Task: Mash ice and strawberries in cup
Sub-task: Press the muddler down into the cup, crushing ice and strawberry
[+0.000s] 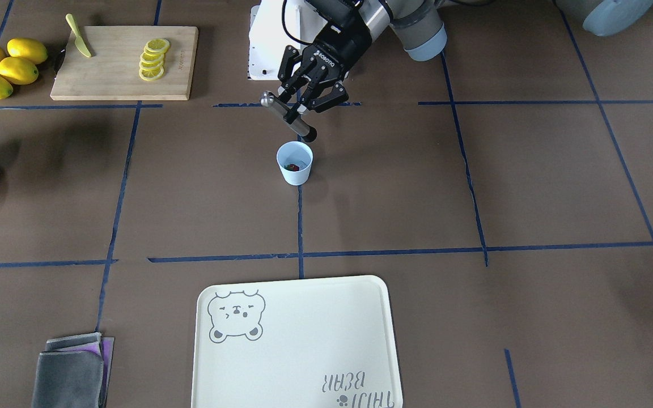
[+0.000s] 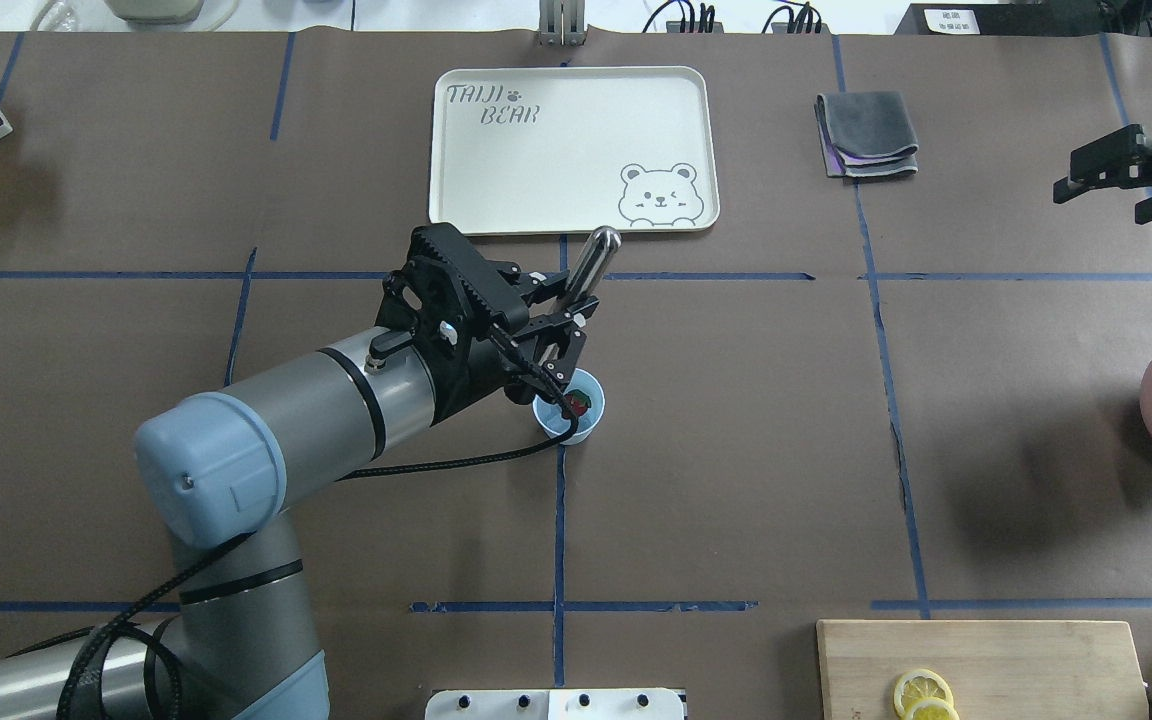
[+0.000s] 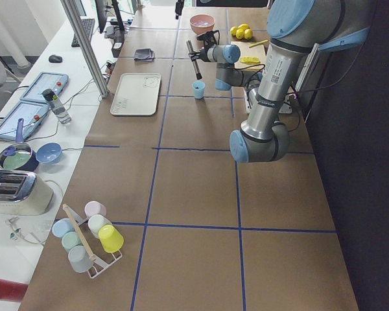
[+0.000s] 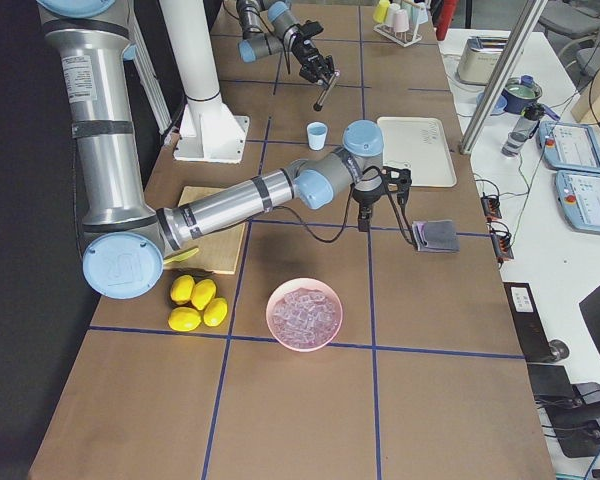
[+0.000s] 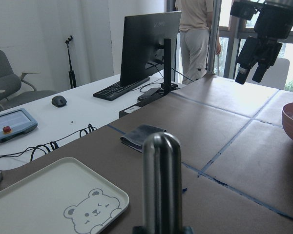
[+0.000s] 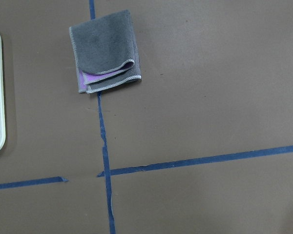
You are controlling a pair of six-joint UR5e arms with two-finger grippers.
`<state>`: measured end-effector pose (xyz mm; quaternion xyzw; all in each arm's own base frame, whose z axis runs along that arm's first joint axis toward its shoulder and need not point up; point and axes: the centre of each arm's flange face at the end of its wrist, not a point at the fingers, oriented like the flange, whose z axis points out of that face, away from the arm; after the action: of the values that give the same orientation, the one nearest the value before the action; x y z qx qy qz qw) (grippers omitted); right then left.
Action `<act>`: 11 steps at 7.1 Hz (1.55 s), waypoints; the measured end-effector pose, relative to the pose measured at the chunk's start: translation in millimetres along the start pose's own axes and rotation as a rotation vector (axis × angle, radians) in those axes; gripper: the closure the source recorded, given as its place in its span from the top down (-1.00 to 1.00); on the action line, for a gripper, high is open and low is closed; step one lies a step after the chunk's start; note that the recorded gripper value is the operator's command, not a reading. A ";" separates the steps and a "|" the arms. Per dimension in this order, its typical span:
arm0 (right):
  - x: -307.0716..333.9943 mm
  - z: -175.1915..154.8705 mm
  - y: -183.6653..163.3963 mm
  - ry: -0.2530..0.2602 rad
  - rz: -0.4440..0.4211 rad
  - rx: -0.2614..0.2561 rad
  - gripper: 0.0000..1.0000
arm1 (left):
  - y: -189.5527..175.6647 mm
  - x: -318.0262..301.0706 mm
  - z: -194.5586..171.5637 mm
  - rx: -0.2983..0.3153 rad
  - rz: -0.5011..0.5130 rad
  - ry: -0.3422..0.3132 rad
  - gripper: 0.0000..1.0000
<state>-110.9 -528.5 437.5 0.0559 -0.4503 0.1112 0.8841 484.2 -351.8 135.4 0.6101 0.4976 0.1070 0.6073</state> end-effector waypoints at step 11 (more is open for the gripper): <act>1.2 -2.7 -0.6 -0.012 0.005 -0.009 1.00 | 88.8 10.4 30.0 0.111 -0.002 0.017 -1.00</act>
<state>-107.9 -528.3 436.9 0.0517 -0.4564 0.1113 0.8813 553.6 -342.5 198.5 0.6414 0.5084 0.0837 0.5684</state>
